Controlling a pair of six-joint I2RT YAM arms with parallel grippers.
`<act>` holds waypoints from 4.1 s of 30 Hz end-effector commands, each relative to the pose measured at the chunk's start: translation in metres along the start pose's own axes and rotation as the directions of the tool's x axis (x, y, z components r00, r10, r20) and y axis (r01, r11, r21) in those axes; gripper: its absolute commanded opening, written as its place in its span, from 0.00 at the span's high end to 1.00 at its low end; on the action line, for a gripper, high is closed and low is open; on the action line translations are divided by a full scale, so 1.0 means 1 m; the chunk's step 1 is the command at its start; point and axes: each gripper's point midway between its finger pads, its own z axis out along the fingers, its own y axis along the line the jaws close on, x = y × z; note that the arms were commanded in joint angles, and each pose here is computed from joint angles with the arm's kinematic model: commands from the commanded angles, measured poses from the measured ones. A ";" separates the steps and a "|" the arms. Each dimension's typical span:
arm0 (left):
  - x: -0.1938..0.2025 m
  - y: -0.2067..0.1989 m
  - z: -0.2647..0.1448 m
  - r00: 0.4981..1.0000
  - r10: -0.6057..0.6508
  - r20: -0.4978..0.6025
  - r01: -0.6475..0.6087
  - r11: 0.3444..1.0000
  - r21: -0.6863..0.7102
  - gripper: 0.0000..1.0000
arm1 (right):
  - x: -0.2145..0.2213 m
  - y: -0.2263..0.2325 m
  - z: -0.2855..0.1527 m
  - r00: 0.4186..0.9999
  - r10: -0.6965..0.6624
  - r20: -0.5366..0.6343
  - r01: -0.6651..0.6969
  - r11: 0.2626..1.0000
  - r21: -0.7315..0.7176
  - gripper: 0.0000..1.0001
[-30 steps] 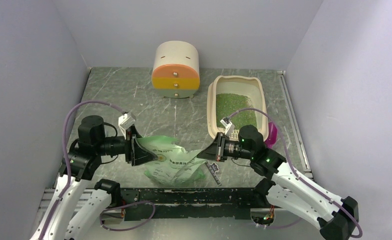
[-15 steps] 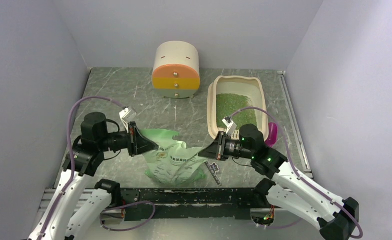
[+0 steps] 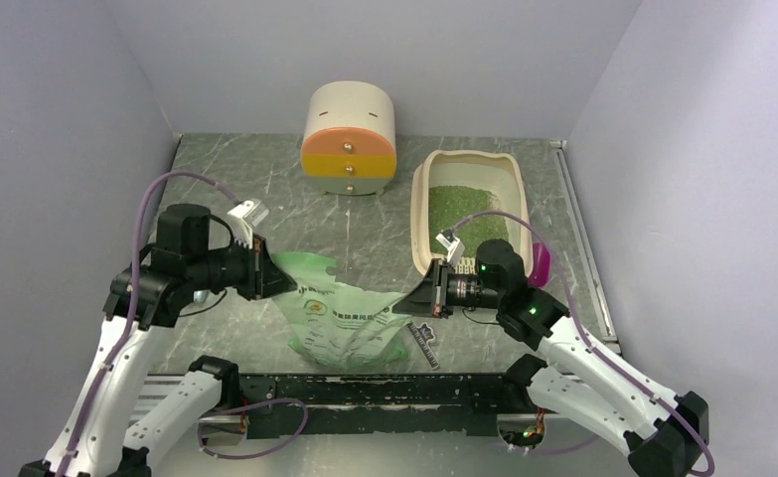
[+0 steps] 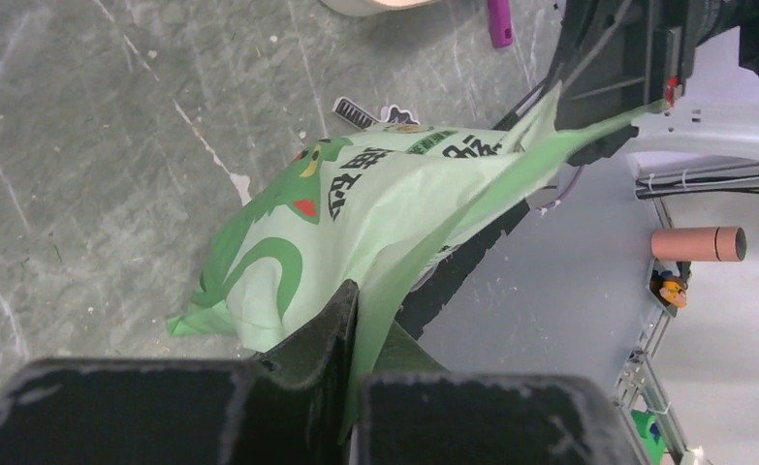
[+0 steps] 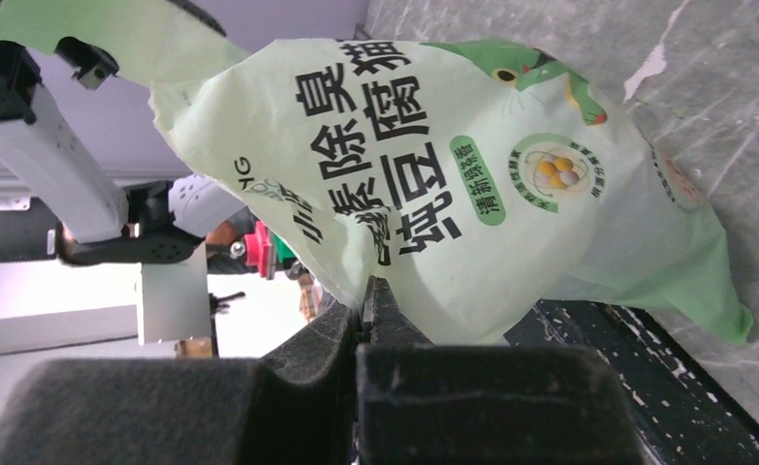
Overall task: Fill the litter box with clean litter
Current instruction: Close the cat litter bag at the center of the board.
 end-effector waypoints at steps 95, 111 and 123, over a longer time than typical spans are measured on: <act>0.045 -0.062 0.012 0.997 0.069 -0.025 -0.037 0.766 0.642 0.95 | -0.037 0.020 -0.036 0.920 -0.391 -0.014 0.380 0.902 -0.204 0.16; 0.053 -0.059 0.010 0.996 0.076 -0.045 -0.033 0.794 0.607 0.95 | -0.008 0.036 0.014 0.390 -0.921 0.018 0.893 0.373 -0.251 0.00; 0.053 -0.059 0.009 0.996 0.074 -0.052 -0.028 0.796 0.605 0.95 | 0.014 0.026 0.033 0.621 -0.770 -0.147 0.706 0.631 -0.322 0.17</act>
